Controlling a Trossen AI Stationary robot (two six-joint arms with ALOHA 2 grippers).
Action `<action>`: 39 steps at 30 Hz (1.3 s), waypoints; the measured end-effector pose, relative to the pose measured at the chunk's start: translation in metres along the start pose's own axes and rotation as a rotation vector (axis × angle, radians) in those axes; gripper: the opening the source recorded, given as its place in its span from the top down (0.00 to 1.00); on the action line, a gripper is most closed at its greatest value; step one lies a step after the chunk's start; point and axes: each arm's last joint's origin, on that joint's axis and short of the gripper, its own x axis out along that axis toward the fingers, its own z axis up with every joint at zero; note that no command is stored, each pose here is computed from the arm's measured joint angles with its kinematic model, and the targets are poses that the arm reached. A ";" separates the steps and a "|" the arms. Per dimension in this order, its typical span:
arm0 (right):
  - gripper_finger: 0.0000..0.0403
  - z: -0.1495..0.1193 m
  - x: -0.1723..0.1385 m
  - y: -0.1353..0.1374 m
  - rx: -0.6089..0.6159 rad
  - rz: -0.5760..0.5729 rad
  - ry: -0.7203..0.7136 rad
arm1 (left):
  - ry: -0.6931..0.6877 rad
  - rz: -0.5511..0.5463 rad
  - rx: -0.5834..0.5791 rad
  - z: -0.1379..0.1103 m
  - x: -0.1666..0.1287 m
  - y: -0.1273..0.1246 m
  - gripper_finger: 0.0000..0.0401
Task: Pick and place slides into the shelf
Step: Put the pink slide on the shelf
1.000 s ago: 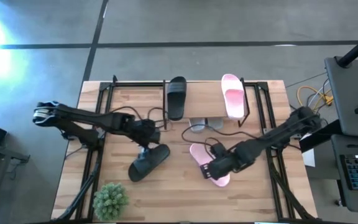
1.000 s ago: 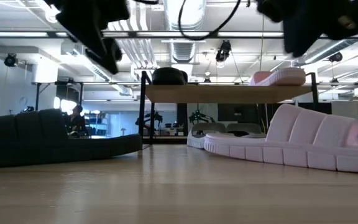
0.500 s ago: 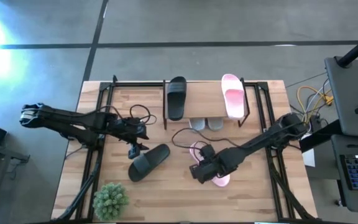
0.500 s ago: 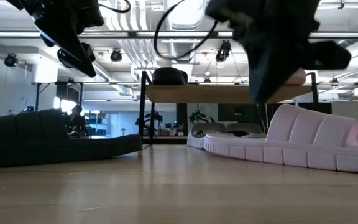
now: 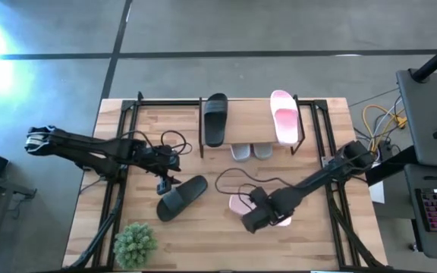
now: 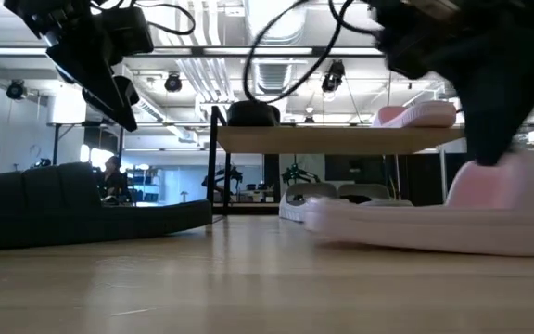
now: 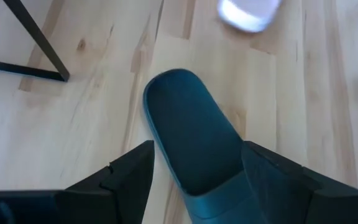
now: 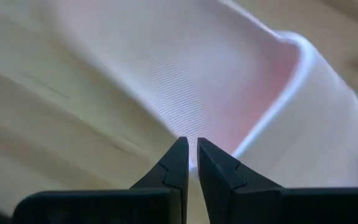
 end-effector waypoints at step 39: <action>0.82 -0.082 -0.035 -0.043 -0.397 -0.201 -0.054 | -0.069 -0.020 0.061 0.003 0.003 -0.001 0.43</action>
